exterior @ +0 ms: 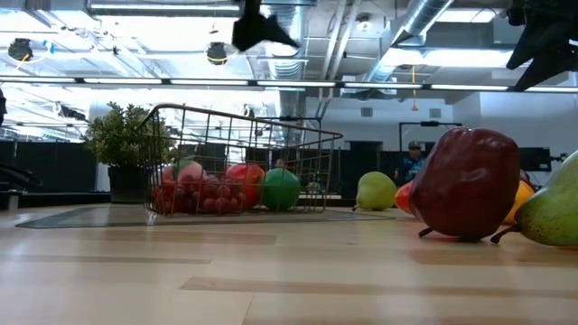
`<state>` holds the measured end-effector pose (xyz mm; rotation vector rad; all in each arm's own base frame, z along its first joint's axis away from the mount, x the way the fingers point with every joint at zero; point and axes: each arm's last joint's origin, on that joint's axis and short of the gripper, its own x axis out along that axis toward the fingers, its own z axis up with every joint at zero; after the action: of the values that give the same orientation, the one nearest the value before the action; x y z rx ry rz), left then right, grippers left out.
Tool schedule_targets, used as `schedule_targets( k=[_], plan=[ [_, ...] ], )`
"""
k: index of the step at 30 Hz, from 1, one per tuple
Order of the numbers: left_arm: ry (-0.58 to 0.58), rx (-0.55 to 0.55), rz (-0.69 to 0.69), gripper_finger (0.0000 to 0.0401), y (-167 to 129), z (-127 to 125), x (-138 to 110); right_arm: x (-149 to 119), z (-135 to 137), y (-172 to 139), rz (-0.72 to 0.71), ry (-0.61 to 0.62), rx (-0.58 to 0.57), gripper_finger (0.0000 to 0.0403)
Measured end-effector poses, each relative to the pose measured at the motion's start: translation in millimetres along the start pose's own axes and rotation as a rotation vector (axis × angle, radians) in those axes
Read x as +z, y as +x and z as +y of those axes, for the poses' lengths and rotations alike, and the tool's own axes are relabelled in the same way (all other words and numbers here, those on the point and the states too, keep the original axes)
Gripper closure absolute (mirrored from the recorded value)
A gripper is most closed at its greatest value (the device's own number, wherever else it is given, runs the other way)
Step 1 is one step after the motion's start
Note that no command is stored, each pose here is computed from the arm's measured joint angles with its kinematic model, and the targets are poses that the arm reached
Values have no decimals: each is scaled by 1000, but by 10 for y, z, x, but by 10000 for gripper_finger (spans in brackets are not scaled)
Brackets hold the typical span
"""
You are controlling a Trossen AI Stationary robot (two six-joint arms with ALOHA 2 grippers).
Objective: Build produce basket
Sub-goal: Put the dark red apple into the gold wire basket
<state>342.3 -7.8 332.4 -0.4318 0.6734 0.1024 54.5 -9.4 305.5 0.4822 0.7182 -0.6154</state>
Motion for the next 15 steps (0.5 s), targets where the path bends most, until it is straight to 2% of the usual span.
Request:
schedule_targets(
  k=[5, 8, 12, 15],
  plan=[
    [37, -75, -113, 79, -25, -256, 37, 0, 0, 0, 0, -1, 0, 17],
    [89, -112, -158, 70, 76, -459, -13, -1, -1, 0, 2, -1, 0, 17],
    [170, -112, -198, 63, 348, -628, -112, -2, -1, 0, 3, -2, 0, 17],
    [186, -114, -172, 61, 625, -663, -217, -2, -1, 0, 3, -2, 0, 17]
  ],
)
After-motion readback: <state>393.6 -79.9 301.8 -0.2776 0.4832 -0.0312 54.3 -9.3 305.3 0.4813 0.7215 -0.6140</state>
